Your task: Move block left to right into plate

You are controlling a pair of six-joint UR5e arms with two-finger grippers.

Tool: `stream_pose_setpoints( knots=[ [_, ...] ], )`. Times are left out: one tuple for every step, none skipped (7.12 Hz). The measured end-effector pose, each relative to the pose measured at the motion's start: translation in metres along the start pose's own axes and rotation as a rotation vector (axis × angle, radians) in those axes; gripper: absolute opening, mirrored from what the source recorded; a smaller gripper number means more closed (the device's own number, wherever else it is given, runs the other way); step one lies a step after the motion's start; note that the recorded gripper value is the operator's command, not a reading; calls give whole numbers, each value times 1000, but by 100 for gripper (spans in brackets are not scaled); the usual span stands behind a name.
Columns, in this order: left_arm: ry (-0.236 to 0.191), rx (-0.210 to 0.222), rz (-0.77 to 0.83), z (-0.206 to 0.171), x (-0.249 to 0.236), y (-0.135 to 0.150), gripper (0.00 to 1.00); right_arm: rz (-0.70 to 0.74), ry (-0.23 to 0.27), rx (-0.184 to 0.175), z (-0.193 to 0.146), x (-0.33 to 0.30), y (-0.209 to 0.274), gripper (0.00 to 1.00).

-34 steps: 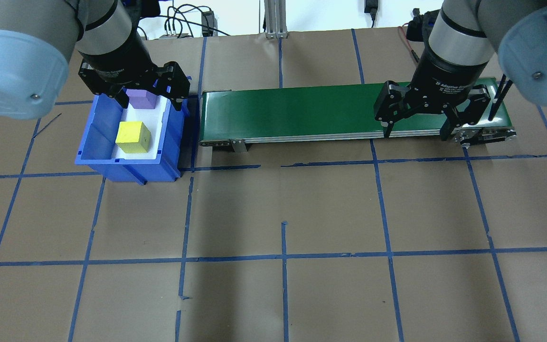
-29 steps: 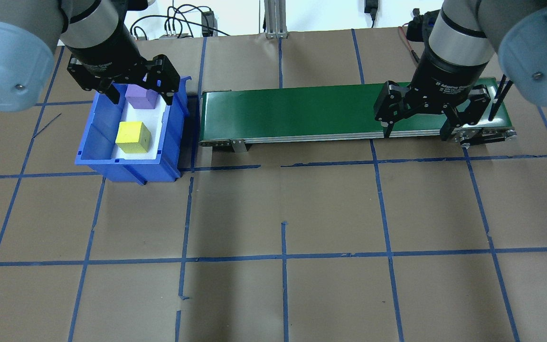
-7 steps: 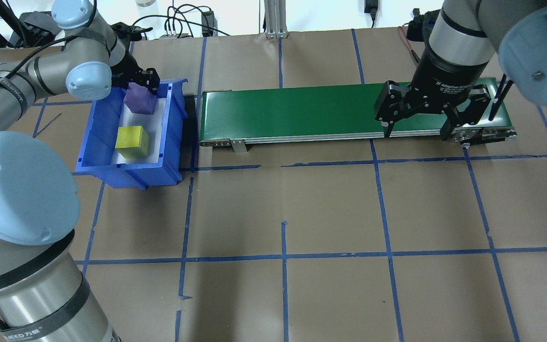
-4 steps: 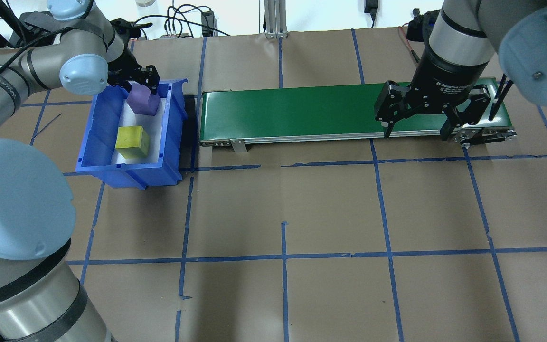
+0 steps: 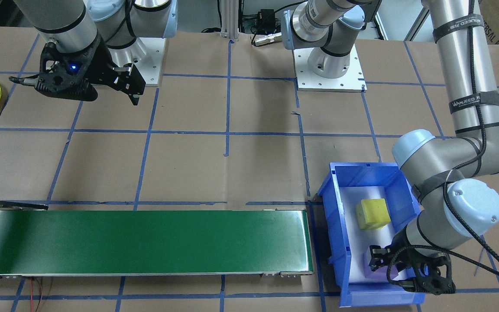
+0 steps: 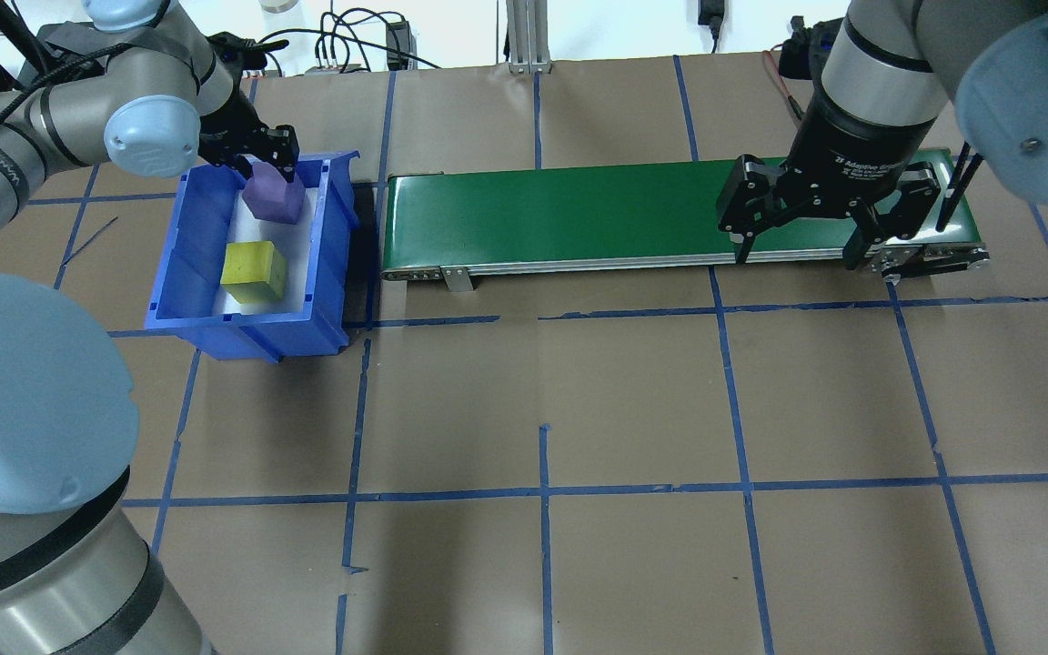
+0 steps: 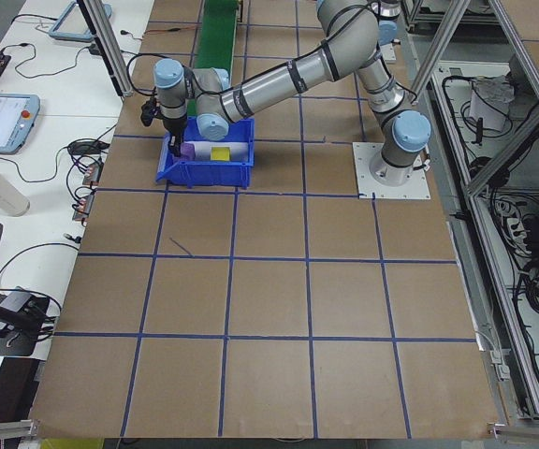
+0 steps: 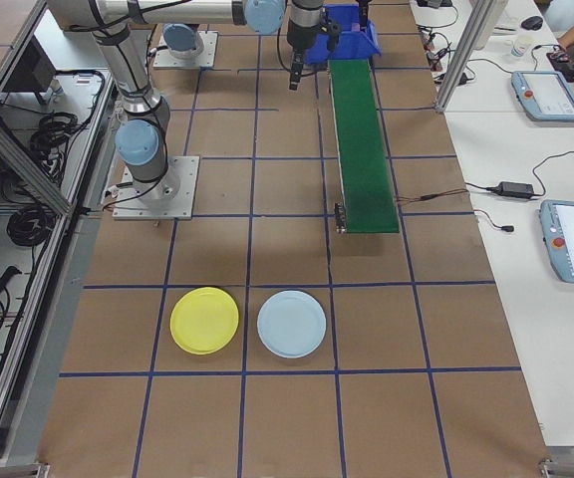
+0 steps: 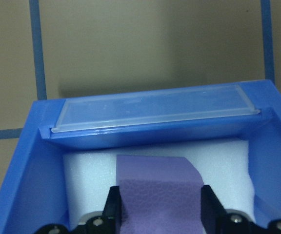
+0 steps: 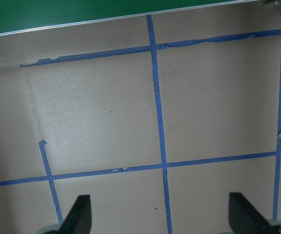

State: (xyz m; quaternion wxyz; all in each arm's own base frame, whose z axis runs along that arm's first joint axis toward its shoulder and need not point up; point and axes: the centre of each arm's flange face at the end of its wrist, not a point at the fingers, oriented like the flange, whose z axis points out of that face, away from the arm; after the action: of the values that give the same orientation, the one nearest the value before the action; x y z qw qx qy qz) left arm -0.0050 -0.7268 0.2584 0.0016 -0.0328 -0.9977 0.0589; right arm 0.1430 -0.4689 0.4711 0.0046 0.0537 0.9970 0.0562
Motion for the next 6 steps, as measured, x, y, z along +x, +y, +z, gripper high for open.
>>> stream_pose_setpoints(
  knots=[
    [-1,1,0,-1,0,0,60,0,0,0,0,0,0,100],
    [-2,4,0,-3,0,-1,60,0,0,0,0,0,0,100],
    [-2,9,-3,-9,0,-1,60,0,0,0,0,0,0,100],
    [-2,12,-9,-25,1,1,60,1,0,0,0,0,0,100],
    [-2,12,-12,-53,3,7,61,0,0,0,0,0,0,100],
    [-2,15,-14,-82,6,15,61,0,0,0,0,0,0,100]
  ],
)
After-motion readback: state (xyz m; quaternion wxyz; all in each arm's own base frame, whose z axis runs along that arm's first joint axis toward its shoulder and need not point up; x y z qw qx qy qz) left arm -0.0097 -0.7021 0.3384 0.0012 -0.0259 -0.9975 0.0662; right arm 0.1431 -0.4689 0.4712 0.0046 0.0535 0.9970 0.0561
